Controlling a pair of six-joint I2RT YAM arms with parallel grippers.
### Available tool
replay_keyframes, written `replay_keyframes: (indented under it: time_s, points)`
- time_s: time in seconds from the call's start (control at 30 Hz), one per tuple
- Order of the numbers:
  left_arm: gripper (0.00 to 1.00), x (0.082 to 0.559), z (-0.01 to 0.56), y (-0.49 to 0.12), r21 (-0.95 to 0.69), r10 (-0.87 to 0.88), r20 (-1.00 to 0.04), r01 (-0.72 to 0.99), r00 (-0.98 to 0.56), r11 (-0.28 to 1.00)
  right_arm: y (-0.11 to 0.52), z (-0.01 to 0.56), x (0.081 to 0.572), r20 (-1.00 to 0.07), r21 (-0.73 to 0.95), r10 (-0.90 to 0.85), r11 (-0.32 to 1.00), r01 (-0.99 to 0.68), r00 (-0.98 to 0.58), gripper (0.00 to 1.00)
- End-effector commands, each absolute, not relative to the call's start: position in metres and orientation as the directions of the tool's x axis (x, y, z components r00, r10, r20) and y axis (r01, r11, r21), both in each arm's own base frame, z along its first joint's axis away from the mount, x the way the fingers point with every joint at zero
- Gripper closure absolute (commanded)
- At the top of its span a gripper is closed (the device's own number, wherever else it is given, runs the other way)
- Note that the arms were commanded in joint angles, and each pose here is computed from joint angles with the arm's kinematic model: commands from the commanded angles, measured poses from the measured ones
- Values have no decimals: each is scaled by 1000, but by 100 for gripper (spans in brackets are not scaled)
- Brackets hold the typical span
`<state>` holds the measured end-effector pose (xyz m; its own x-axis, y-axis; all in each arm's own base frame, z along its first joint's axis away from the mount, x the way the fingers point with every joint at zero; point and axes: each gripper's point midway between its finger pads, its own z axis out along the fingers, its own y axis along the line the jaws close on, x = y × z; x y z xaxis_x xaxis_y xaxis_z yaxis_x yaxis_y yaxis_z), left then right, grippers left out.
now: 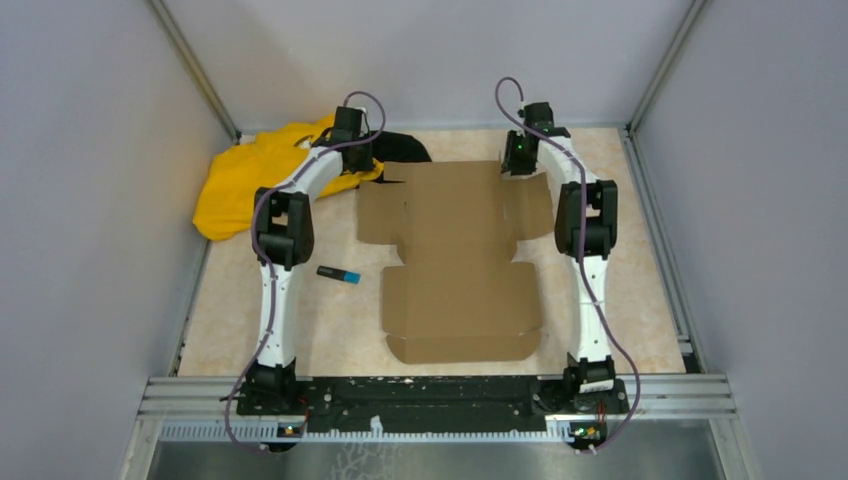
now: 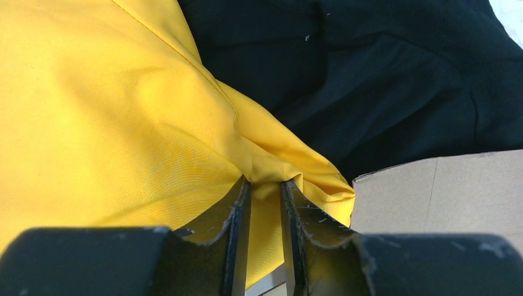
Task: Fold the paper box
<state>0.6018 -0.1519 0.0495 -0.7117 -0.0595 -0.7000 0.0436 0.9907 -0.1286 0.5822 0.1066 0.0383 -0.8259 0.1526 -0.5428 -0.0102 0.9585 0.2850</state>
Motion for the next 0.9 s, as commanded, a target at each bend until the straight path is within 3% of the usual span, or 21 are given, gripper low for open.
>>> replay_keyframes:
  time_s: [0.0, 0.47, 0.87]
  points:
    - [70, 589, 21, -174, -145, -26, -658, 94, -752, 985, 110, 99, 591, -650, 248, 129, 968, -48, -749, 65]
    - [71, 588, 21, -174, -146, -25, -656, 95, -754, 985, 102, 130, 591, -704, 219, 138, 975, -28, -696, 63]
    - [71, 587, 20, -174, -147, -23, -654, 97, -756, 984, 139, 129, 587, -711, 217, 71, 968, -122, -700, 63]
